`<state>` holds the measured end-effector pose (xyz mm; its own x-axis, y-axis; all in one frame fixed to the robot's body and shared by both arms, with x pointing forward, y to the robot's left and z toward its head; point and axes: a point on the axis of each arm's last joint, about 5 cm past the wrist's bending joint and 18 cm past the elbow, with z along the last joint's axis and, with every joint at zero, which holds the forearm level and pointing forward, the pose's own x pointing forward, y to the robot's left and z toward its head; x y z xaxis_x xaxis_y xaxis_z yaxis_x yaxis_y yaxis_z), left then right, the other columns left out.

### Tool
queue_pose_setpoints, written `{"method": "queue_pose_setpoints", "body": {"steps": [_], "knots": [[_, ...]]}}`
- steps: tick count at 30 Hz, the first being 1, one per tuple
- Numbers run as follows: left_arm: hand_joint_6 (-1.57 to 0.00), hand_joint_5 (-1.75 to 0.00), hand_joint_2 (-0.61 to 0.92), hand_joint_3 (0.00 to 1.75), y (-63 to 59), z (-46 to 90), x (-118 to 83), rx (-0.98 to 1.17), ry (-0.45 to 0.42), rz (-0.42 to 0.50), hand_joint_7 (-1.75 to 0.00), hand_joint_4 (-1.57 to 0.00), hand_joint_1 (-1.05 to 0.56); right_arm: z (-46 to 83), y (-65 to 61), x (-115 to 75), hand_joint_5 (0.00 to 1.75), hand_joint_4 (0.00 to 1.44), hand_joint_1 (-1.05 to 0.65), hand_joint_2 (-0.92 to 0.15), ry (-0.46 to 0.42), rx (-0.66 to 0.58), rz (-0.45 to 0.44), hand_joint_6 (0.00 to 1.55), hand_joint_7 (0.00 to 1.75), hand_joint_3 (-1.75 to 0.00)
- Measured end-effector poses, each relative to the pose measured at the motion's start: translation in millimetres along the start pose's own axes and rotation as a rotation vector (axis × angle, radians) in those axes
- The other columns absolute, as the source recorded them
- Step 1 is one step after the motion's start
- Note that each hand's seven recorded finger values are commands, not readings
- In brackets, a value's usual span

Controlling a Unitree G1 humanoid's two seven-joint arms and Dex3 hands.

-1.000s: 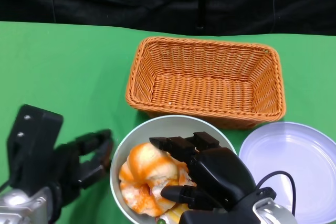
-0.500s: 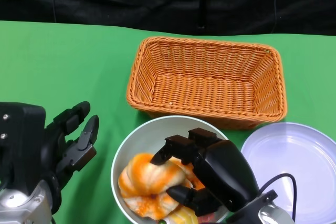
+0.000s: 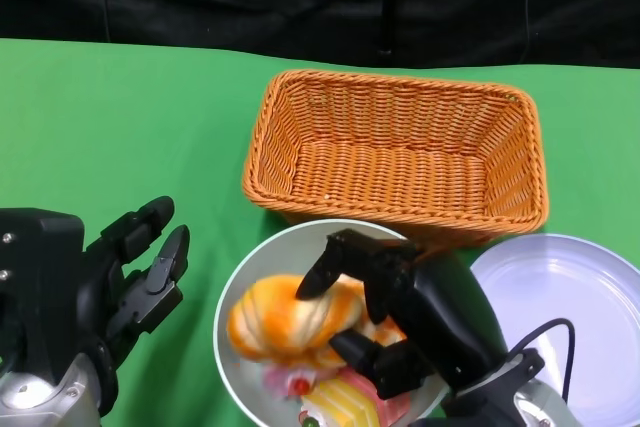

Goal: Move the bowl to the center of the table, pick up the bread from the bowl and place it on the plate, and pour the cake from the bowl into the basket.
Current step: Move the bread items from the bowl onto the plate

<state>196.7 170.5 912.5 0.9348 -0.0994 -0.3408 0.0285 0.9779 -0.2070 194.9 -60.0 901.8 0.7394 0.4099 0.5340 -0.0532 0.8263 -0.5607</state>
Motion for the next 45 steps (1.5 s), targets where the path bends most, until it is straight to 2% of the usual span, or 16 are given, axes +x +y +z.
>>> {"method": "queue_pose_setpoints", "body": {"steps": [5,6,14,19,24,32,36,42,45], "knots": [[-0.29,-0.47,0.92,0.54,2.4,-2.9,2,0.001,0.019,-0.011,-0.01,-0.15,-0.58,6.4,-15.7,7.4,1.75,1.05,-0.22,-0.15,-0.024,0.046,-0.059,0.79,1.74,-1.71],[-0.3,-0.47,0.92,0.54,2.7,-3.3,2,0.001,0.022,-0.012,-0.02,-0.15,-0.58,7.9,-19.4,8.3,1.75,1.05,-0.2,-0.14,-0.026,0.058,-0.068,0.8,1.7,-1.72],[-0.3,-0.46,0.92,0.54,5.1,-5.0,3,-0.006,0.024,-0.01,-0.01,-0.14,-0.58,18.5,-40.6,7.4,1.75,1.05,-0.16,-0.1,-0.035,0.162,-0.117,0.83,1.67,-1.75],[-0.3,-0.47,0.92,0.51,5.4,-4.7,4,-0.017,0.019,-0.027,-0.01,-0.16,-0.59,22.9,-51.7,2.6,1.75,1.05,-0.18,-0.16,-0.003,0.231,-0.168,0.84,1.6,-1.75],[-0.3,-0.47,0.92,0.5,5.7,-4.7,4,-0.021,0.019,-0.034,-0.01,-0.16,-0.6,27.2,-64.0,-0.9,1.75,1.05,-0.13,-0.2,0.046,0.279,-0.269,0.84,1.63,-1.74],[-0.31,-0.46,0.92,0.5,8.7,-5.3,4,-0.01,0.023,-0.047,-0.01,-0.15,-0.58,19.4,-93.9,-13.9,1.75,1.04,0.02,-0.22,0.152,0.202,-0.412,0.79,1.72,-1.73],[-0.3,-0.45,0.92,0.52,10.7,-4.3,3,0.002,0.022,-0.043,-0.01,-0.15,-0.57,13.1,-104.9,-22.2,1.75,1.04,-0.01,-0.2,0.194,0.059,-0.463,0.81,1.68,-1.72],[-0.31,-0.44,0.92,0.51,12.0,-2.9,2,0.008,0.016,-0.041,-0.01,-0.16,-0.57,9.3,-117.3,-40.1,1.75,1.07,0.03,-0.12,0.257,-0.139,-0.407,0.83,1.69,-1.75],[-0.31,-0.44,0.92,0.52,12.0,-2.6,2,0.009,0.014,-0.041,-0.01,-0.17,-0.56,8.3,-119.2,-46.3,1.75,1.08,0.04,-0.1,0.313,-0.206,-0.359,0.83,1.67,-1.75]]}}
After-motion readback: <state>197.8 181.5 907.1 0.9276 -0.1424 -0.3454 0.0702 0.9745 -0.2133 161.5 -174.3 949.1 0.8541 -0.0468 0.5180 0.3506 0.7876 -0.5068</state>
